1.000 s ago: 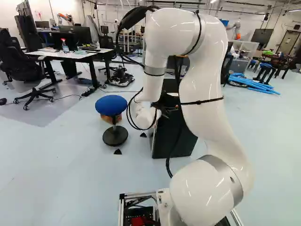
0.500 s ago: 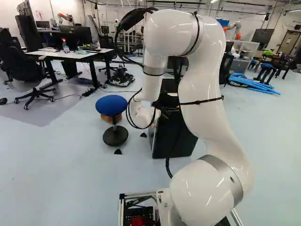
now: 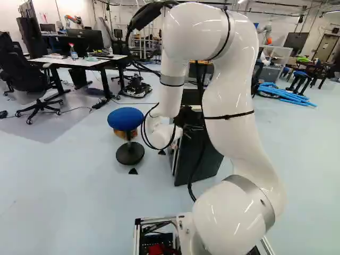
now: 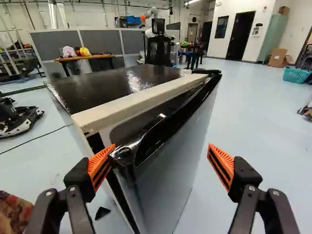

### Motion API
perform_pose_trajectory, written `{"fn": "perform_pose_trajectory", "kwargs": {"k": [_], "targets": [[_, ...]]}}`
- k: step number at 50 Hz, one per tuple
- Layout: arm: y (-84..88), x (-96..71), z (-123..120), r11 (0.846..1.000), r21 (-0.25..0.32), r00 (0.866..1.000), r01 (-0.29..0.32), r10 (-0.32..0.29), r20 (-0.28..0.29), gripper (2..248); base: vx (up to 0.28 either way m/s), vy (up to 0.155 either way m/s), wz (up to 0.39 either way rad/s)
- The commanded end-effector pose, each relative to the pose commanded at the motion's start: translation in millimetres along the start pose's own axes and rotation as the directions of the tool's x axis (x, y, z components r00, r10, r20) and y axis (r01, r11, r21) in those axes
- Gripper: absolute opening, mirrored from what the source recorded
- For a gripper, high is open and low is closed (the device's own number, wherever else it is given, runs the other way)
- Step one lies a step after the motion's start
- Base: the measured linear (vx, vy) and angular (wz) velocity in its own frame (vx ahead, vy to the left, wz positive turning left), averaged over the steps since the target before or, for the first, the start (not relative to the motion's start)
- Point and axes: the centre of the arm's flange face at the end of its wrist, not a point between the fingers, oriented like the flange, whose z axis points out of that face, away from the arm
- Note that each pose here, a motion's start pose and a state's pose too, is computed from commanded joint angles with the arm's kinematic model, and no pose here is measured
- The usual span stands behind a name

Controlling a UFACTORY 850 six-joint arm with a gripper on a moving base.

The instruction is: Grab a drink from the fridge

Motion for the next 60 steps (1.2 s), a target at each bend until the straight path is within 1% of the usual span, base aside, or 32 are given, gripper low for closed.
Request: {"fn": "perform_pose_trajectory", "kwargs": {"k": [10,19,36,60], "targets": [[17.1,-2.6,-22,1.0,-0.006,1.0,0.025,-0.025,0.006,247,0.0,0.0,0.0],[28.7,-2.8,-35,0.999,-0.019,0.999,0.039,-0.039,-0.008,247,0.0,0.0,0.0],[35.2,0.9,-36,0.996,-0.09,0.998,0.025,-0.029,-0.048,247,0.0,0.0,0.0],[35.4,0.9,-36,0.995,-0.092,0.998,0.025,-0.029,-0.048,247,0.0,0.0,0.0]]}}
